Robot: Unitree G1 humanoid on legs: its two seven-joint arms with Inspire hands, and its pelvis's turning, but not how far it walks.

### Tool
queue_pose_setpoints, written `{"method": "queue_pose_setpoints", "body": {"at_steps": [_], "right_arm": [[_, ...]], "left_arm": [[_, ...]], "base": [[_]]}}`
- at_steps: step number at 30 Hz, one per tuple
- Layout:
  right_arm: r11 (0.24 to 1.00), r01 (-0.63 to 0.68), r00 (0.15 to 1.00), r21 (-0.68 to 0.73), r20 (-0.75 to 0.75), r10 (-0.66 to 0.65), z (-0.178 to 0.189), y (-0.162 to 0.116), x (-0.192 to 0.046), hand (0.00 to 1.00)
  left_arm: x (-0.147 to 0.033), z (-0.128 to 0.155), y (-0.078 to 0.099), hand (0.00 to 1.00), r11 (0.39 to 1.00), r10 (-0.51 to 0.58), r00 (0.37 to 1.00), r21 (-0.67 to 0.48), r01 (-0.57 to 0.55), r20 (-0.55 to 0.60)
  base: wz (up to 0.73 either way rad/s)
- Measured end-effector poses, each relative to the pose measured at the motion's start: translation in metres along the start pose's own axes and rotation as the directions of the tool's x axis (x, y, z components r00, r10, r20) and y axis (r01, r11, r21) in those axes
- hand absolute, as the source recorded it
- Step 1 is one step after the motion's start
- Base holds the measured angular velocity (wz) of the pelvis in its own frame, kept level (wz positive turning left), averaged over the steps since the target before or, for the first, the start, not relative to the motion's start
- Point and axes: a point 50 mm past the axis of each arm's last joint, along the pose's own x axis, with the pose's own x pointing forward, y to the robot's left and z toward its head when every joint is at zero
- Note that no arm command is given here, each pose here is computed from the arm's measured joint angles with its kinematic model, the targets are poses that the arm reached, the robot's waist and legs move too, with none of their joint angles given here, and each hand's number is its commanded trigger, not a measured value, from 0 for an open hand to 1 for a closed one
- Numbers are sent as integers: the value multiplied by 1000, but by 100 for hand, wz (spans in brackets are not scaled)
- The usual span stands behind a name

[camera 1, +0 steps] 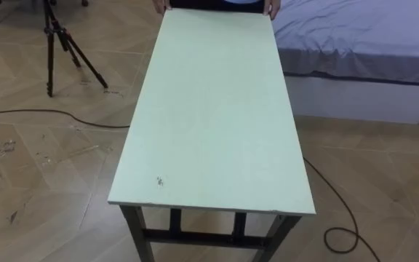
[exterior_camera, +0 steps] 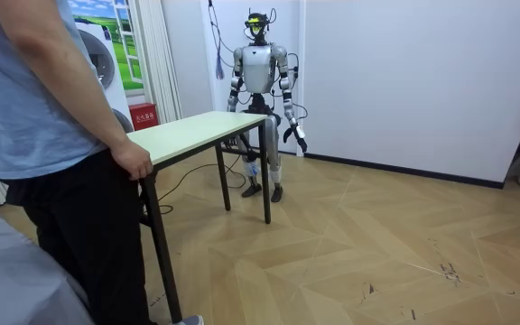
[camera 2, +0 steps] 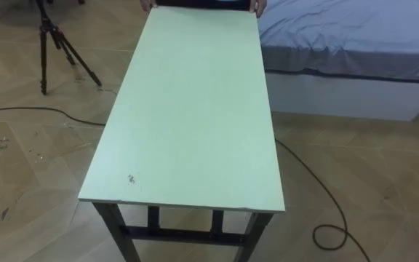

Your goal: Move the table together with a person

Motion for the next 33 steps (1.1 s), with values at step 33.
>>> {"method": "queue_pose_setpoints", "body": {"at_steps": [33], "right_arm": [[975, -188, 970, 114, 176, 167, 29, 12, -7, 0]], "left_arm": [[-15, 63, -30, 0, 630, -464, 827, -538, 560, 316]], "base": [[0]]}}
